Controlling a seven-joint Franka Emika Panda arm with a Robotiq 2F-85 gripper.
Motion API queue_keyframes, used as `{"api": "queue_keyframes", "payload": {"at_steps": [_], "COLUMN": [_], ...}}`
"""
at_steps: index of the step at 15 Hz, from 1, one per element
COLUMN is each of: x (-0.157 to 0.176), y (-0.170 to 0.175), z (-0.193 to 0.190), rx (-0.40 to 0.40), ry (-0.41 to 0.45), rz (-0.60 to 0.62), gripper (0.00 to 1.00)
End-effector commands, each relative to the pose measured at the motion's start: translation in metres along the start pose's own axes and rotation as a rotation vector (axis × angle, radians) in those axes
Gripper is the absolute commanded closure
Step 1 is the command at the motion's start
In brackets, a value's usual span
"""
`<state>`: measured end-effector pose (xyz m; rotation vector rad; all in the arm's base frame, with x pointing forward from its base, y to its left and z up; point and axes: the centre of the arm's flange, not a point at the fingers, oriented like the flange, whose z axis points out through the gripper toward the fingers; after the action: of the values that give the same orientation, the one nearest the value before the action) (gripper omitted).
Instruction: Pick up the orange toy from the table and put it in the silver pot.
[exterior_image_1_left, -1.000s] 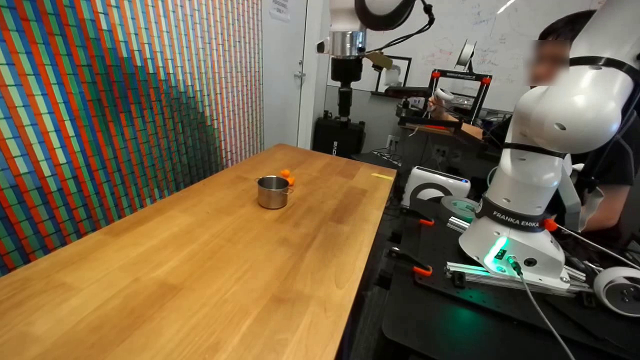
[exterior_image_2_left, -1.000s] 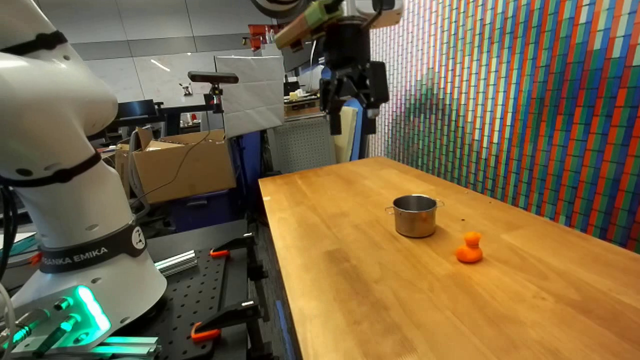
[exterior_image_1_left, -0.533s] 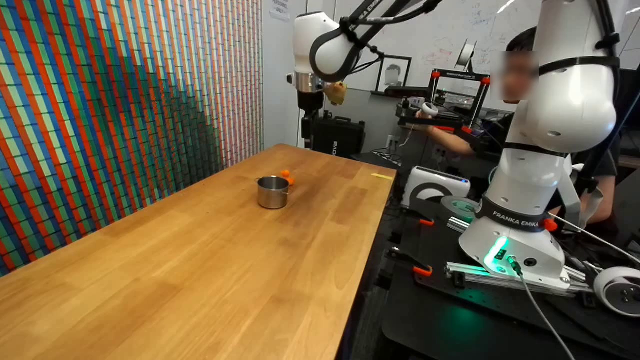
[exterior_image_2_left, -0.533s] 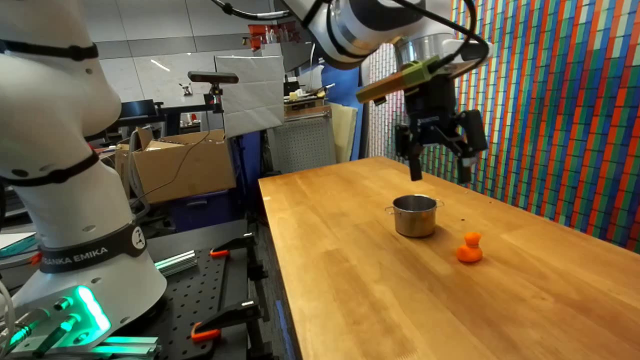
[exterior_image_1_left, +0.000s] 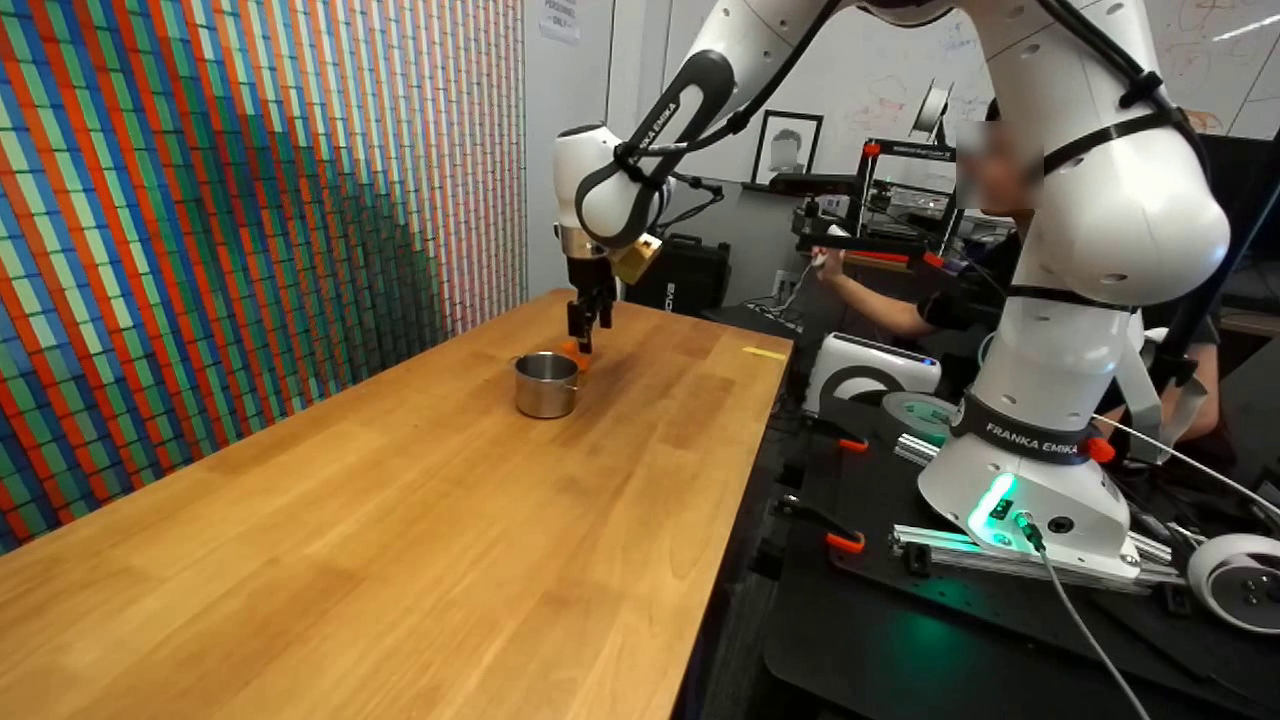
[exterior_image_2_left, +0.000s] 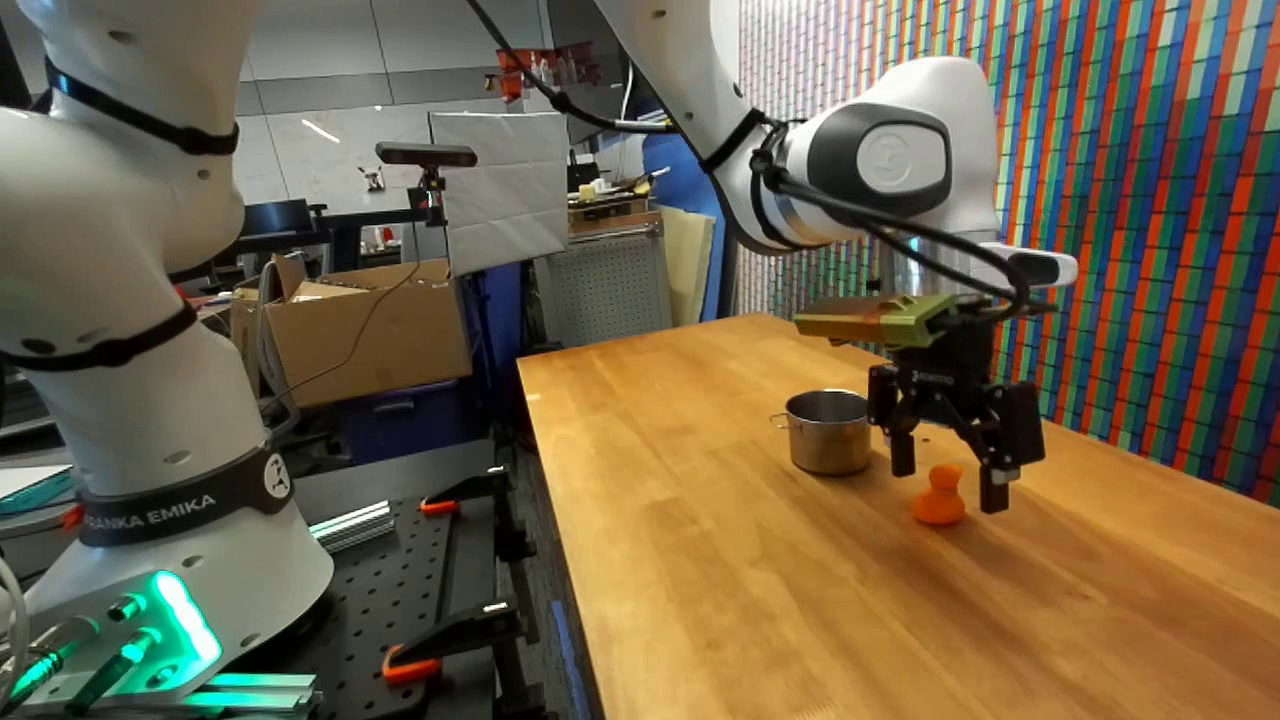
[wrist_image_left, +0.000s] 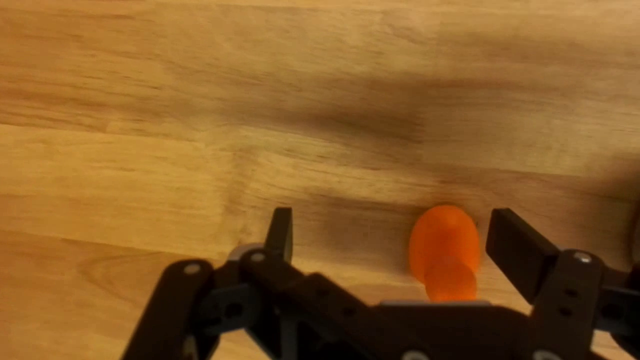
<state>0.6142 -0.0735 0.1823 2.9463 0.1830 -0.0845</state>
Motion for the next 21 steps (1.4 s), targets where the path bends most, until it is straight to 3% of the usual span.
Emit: {"api": "queue_keyframes", "payload": {"at_steps": [1, 2, 3, 5, 12, 14, 17, 21], "x": [0.028, 0.03, 0.029, 0.03, 0.028, 0.028, 0.026, 0.023], "y": [-0.012, -0.018, -0.021, -0.024, -0.027, -0.032, -0.045, -0.066], "z": [0.017, 0.017, 0.019, 0.017, 0.021, 0.015, -0.024, -0.072], "rx": [0.062, 0.067, 0.065, 0.066, 0.063, 0.071, 0.136, 0.217], "ry": [0.017, 0.025, 0.036, 0.051, 0.08, 0.076, 0.067, 0.05], "rz": [0.065, 0.062, 0.067, 0.07, 0.056, 0.043, -0.007, -0.066], "gripper": [0.0, 0.0, 0.25, 0.34, 0.88, 0.87, 0.91, 0.88]}}
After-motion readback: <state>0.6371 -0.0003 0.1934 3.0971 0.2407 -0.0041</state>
